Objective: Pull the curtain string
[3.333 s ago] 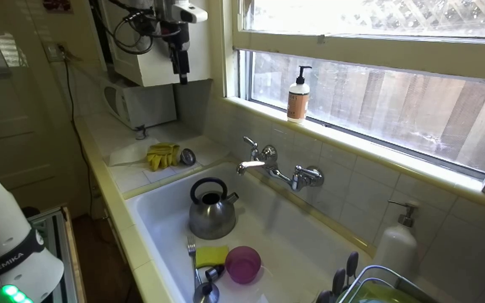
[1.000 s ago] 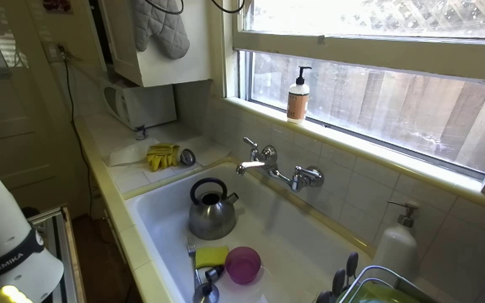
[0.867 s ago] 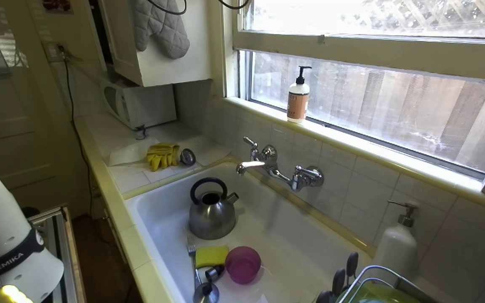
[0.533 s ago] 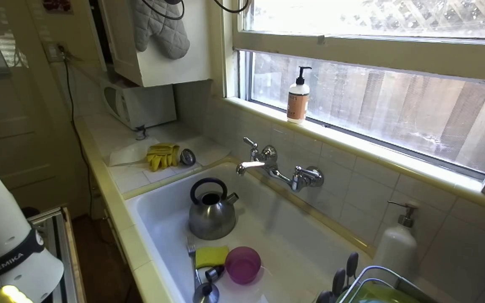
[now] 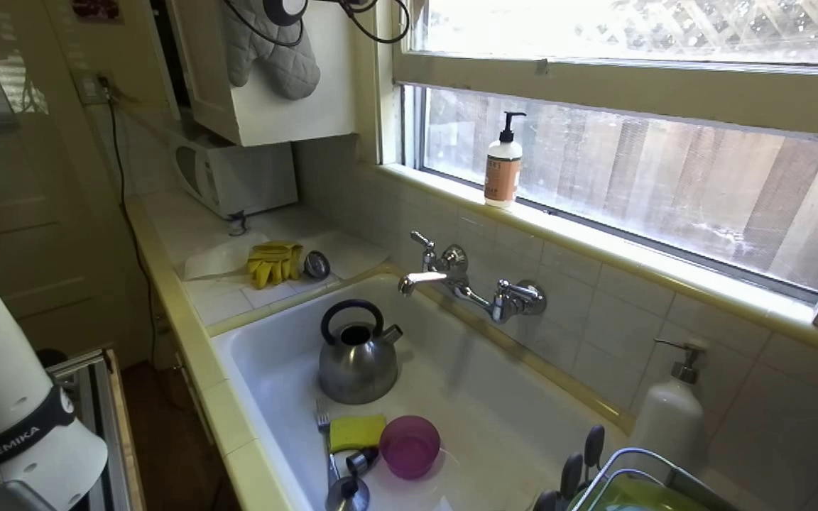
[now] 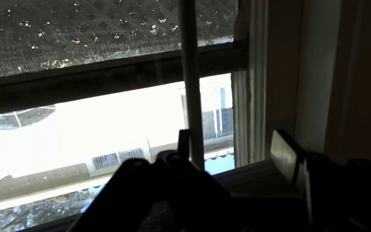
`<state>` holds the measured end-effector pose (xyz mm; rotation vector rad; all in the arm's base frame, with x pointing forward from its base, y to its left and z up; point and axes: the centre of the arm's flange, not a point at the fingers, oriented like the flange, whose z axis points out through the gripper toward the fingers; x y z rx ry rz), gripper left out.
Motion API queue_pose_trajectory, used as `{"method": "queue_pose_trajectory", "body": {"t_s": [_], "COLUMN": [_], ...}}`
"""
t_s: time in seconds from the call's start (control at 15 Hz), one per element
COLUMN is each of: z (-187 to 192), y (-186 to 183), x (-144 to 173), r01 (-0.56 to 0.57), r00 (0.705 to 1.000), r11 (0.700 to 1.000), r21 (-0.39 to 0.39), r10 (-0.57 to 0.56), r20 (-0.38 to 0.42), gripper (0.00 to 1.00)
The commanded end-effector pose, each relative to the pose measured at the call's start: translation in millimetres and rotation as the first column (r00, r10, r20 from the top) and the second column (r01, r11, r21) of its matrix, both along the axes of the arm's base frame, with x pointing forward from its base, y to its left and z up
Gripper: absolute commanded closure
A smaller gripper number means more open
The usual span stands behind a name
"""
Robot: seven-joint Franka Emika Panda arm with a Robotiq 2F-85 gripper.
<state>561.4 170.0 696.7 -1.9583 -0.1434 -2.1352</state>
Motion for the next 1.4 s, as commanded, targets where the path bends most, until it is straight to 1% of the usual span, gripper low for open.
{"method": "queue_pose_trajectory", "body": {"t_s": [0.0, 0.13, 0.27, 0.33, 0.67, 0.87, 1.0, 1.07, 1.13, 1.2, 1.27, 1.33], "z": [0, 1, 1, 2, 7, 13, 17, 19, 20, 22, 24, 26], "y": [15, 16, 16, 15, 10, 15, 20, 23, 23, 22, 18, 11], "x": [0, 0, 1, 2, 9, 11, 10, 8, 5, 4, 1, 1], "r01": [0.019, 0.022, 0.020, 0.017, -0.040, -0.103, -0.123, -0.116, -0.105, -0.077, -0.038, -0.006], "r00": [0.999, 0.999, 0.999, 1.000, 0.999, 0.995, 0.992, 0.993, 0.994, 0.997, 0.999, 1.000], "r11": [1.000, 1.000, 1.000, 1.000, 0.999, 0.994, 0.992, 0.993, 0.994, 0.997, 0.999, 1.000], "r21": [0.010, 0.011, 0.011, 0.013, 0.014, 0.030, 0.026, 0.022, 0.023, 0.022, 0.011, 0.004], "r10": [-0.019, -0.022, -0.020, -0.018, 0.039, 0.103, 0.123, 0.116, 0.105, 0.077, 0.038, 0.006], "r20": [0.027, 0.029, 0.025, 0.025, 0.009, -0.015, -0.015, -0.007, -0.007, -0.008, -0.004, 0.007], "gripper": [0.65, 0.81, 0.94, 0.99, 1.00, 1.00, 1.00, 0.76, 0.73, 0.68, 0.59, 0.53]}}
